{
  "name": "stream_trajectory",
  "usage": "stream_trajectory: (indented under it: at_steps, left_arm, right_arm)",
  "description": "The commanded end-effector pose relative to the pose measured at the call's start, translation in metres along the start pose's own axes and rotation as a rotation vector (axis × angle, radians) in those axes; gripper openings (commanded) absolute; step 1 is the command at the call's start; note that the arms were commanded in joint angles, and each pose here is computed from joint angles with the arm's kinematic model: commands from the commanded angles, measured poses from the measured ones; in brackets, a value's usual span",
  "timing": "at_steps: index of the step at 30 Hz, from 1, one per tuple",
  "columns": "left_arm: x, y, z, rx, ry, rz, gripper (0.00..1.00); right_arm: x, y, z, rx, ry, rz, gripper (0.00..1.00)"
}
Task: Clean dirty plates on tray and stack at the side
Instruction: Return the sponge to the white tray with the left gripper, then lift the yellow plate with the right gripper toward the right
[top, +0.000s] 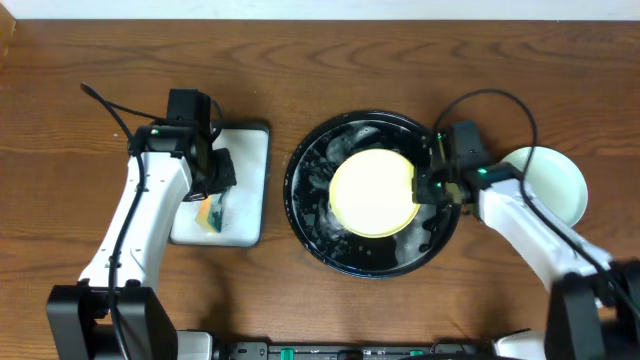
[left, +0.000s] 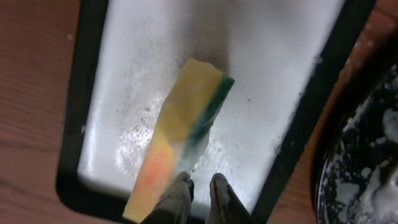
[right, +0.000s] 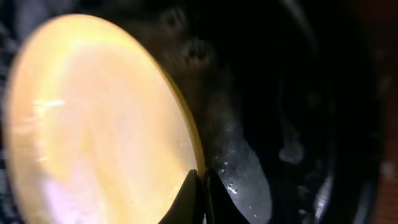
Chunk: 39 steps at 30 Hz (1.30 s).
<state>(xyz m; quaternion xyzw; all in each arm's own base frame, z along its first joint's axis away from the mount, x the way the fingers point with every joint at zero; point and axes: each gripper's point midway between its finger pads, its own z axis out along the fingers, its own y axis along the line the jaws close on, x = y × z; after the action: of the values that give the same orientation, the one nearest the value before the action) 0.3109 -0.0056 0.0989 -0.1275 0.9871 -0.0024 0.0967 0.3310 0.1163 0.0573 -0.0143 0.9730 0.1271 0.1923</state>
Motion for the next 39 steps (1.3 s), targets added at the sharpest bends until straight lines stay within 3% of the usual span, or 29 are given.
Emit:
stream_trajectory:
  at_steps: [1,9,14,17,23,33,36,39]
  left_arm:
    - [0.017,0.004,0.016,-0.011,0.059,0.005,0.14]
    - [0.024,0.020,0.039,-0.092,0.040,-0.010,0.14]
    - [0.015,0.057,0.045,-0.297,-0.059,-0.094,0.14]
    - [0.005,0.064,0.043,-0.338,-0.113,-0.112,0.14]
    - [-0.013,0.057,0.043,-0.303,-0.185,-0.127,0.15]
    - [0.004,0.020,0.048,-0.082,-0.087,-0.091,0.17]
    - [0.003,0.015,0.038,-0.047,-0.098,-0.091,0.29]
    - [0.005,0.015,0.028,-0.041,-0.112,-0.093,0.52]
  right_arm:
    - [-0.007,0.002,-0.011,0.004,-0.037,-0.025,0.01]
    - [0.001,-0.006,-0.014,0.048,-0.010,-0.028,0.01]
    - [0.001,-0.005,-0.014,0.046,-0.010,-0.028,0.01]
    - [0.002,-0.006,-0.014,0.047,-0.009,-0.027,0.01]
    - [-0.001,-0.005,-0.015,0.044,-0.019,-0.029,0.01]
    - [-0.021,0.005,-0.047,0.040,-0.062,-0.131,0.01]
    - [-0.027,0.002,-0.062,0.093,-0.091,-0.151,0.01]
    - [-0.031,-0.002,-0.078,0.198,-0.137,-0.185,0.01]
